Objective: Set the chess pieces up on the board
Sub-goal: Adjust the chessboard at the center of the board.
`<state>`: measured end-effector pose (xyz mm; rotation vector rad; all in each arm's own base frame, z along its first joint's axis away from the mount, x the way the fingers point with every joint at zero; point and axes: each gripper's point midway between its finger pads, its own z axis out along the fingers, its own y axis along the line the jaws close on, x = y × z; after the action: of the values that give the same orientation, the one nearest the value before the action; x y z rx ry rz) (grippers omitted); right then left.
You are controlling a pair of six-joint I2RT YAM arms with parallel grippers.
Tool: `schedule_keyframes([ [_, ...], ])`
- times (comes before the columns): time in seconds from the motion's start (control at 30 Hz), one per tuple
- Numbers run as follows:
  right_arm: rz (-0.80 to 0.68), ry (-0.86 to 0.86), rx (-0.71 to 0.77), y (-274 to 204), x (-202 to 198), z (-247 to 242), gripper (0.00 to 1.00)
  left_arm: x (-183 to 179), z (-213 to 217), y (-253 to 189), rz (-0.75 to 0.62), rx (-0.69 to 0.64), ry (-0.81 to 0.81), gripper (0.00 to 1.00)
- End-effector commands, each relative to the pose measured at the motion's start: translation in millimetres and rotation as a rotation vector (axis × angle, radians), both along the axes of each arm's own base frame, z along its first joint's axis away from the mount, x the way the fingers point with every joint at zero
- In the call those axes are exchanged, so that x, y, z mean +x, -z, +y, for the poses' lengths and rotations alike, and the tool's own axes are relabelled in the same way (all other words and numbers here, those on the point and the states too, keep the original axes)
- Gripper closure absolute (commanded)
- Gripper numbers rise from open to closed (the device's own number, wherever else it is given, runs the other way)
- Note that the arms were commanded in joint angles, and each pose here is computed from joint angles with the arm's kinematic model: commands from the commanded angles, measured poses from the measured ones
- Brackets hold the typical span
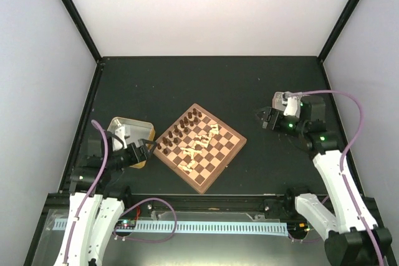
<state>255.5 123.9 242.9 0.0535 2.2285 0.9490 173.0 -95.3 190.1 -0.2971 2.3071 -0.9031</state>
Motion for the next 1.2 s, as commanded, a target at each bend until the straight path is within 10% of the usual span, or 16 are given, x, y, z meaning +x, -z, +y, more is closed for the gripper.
schedule_keyframes([
  [0.0, 0.025, 0.049, -0.055, 19, 20, -3, 0.11, -27, 15, 52, 0.214, 0.057, -0.074, 0.11],
  [0.27, 0.099, 0.049, -0.108, 55, 33, 26, 0.26, -27, -6, 109, 0.340, -0.084, -0.049, 0.45],
  [0.6, 0.201, -0.044, -0.195, 106, 35, 57, 0.34, 2, -34, 132, 0.379, -0.097, -0.041, 0.45],
  [1.17, 0.314, -0.129, -0.284, 160, 40, 69, 0.37, 39, -54, 150, 0.395, -0.076, -0.074, 0.74],
])
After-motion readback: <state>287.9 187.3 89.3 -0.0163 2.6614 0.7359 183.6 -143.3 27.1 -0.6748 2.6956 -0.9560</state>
